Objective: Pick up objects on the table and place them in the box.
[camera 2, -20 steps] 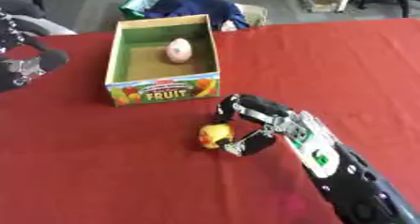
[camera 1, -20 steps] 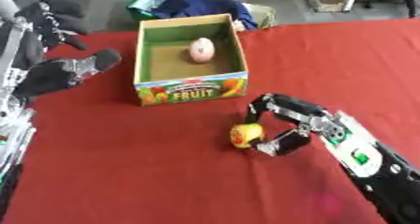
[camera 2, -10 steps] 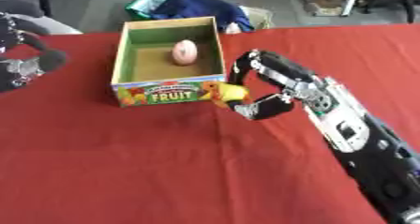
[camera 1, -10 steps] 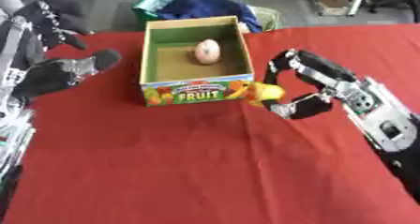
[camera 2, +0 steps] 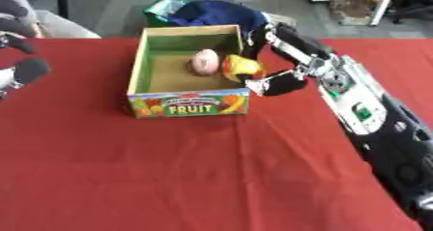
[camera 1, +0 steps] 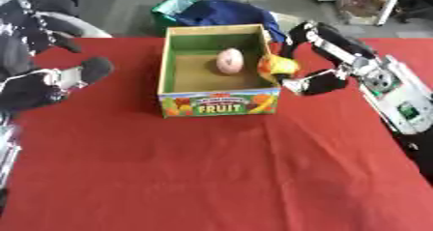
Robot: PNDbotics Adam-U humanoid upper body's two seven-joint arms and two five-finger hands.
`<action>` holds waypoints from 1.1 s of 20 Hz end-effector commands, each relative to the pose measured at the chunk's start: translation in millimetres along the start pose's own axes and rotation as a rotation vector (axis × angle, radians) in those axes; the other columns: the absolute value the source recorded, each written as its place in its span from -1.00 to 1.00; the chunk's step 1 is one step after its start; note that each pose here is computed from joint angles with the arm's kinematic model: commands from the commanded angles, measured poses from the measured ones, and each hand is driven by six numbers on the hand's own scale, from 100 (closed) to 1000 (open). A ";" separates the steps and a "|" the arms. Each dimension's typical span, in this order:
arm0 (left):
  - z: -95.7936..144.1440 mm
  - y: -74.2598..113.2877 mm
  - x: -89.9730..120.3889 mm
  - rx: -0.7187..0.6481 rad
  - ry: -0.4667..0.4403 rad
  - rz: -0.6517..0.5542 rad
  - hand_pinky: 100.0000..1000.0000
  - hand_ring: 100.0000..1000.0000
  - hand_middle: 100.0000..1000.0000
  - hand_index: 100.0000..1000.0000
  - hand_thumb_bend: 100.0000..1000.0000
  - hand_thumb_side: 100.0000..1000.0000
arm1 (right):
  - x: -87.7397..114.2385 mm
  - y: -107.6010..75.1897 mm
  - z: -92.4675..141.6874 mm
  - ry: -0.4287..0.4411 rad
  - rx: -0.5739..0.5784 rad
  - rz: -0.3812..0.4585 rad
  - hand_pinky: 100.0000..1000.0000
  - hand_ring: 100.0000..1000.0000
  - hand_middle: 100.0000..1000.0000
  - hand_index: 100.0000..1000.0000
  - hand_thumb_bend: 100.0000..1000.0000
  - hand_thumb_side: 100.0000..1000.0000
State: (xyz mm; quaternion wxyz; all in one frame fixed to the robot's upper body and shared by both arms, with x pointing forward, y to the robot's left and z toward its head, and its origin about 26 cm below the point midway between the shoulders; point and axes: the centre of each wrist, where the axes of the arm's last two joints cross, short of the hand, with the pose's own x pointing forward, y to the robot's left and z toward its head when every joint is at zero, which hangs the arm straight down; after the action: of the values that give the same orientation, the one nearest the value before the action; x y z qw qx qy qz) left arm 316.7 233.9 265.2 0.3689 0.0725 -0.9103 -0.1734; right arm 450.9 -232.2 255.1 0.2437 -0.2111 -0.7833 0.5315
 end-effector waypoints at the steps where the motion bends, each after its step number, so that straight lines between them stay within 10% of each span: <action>1: -6.9 -0.7 15.1 -0.017 -0.065 0.009 -0.05 0.12 0.21 0.34 0.83 -0.48 | -7.0 -17.2 -5.3 0.032 -0.041 0.053 0.17 0.16 -0.31 -0.02 -0.97 -1.00; 13: -18.8 -11.3 27.7 -0.064 -0.135 0.051 -0.05 0.12 0.21 0.34 0.83 -0.47 | -36.2 5.2 -19.2 0.204 -0.038 0.108 0.28 0.35 0.00 0.31 -0.61 -1.00; 16: -19.0 -11.8 28.0 -0.070 -0.136 0.052 -0.05 0.12 0.21 0.34 0.83 -0.47 | -40.2 14.2 -18.6 0.235 0.009 0.117 0.46 0.59 0.44 0.66 -0.15 -0.48; 22: -16.9 -11.3 25.8 -0.070 -0.121 0.048 -0.05 0.12 0.20 0.34 0.83 -0.46 | -32.9 3.5 -21.4 0.209 -0.015 0.127 0.54 0.67 0.58 0.80 0.04 -0.26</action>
State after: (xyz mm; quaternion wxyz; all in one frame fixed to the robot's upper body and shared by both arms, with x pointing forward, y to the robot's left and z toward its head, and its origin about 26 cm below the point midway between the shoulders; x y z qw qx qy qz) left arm 314.4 211.1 282.4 0.3325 0.0239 -0.9220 -0.1970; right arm 492.4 -232.4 231.3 0.3085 -0.3035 -0.7318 0.5264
